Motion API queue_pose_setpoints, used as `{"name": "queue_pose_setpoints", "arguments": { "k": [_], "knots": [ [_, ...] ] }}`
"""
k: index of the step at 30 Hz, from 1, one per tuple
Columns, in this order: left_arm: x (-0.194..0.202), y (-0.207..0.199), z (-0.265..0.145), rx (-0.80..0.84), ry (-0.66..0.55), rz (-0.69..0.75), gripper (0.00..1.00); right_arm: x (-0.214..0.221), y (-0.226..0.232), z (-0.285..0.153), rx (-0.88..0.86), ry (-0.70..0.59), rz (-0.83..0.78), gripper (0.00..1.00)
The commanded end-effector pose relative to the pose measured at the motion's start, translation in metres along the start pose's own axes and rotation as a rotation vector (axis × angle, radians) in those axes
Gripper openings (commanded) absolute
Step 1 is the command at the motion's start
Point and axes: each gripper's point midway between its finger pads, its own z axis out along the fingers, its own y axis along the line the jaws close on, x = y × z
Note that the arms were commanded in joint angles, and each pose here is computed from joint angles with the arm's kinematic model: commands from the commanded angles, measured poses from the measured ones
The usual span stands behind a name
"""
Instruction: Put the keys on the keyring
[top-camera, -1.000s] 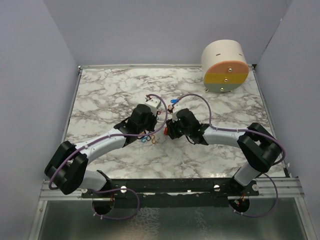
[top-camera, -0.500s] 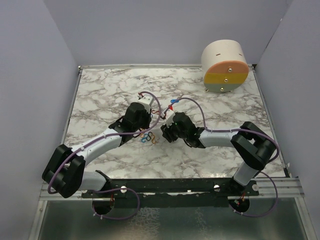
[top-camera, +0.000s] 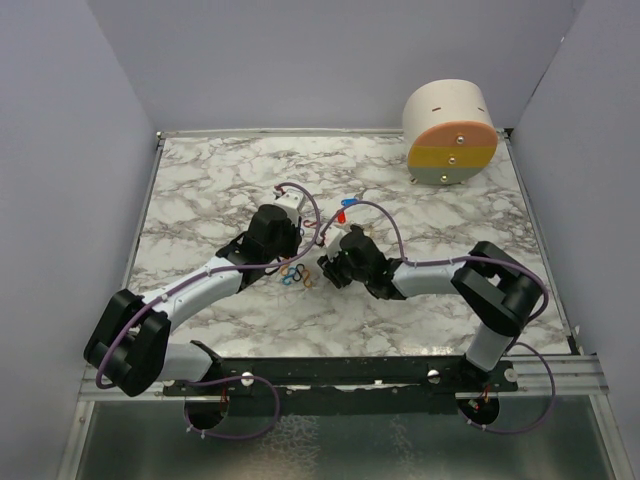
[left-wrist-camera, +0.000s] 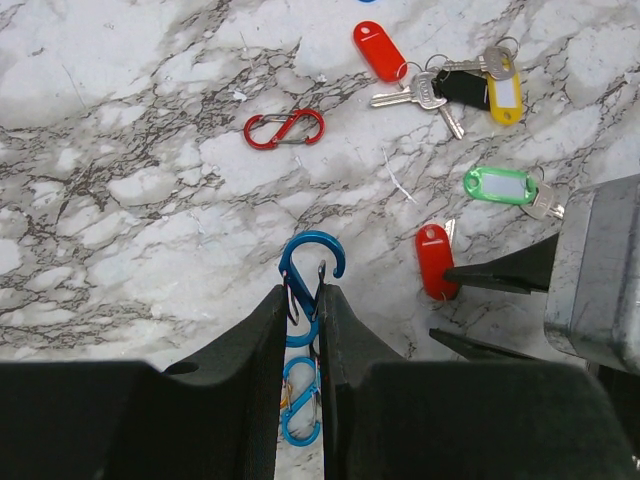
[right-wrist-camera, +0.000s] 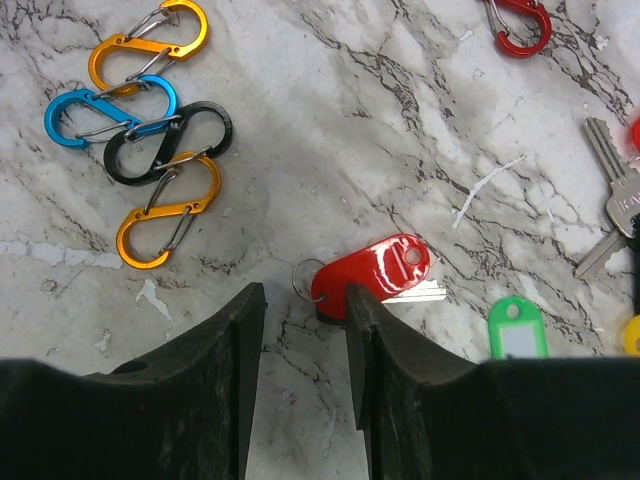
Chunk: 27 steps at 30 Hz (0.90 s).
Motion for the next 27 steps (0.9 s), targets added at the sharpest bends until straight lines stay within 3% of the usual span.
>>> {"name": "queue_pose_setpoints", "arguments": {
  "k": [1,6,12,20,24,27],
  "knots": [
    [0.000,-0.002,-0.002,0.026,-0.011,-0.015,0.00,-0.002,-0.003,0.006,0.038,-0.006,-0.034,0.35],
    [0.000,-0.002,-0.001,0.028,-0.007,-0.014,0.00,0.000,-0.006,0.008,0.062,0.006,-0.038,0.15],
    [0.000,-0.003,0.000,0.034,-0.007,-0.014,0.00,-0.014,-0.011,-0.001,0.094,-0.043,-0.022,0.01],
    [0.001,-0.006,0.002,0.052,-0.002,-0.013,0.00,-0.047,-0.013,-0.033,0.102,-0.165,0.002,0.02],
    [0.002,-0.007,0.002,0.055,-0.001,-0.013,0.00,-0.044,-0.008,-0.029,0.078,-0.142,-0.003,0.26],
    [0.002,-0.007,0.002,0.055,0.000,-0.015,0.00,-0.040,-0.006,-0.021,0.067,-0.112,-0.009,0.30]
  ]
}}
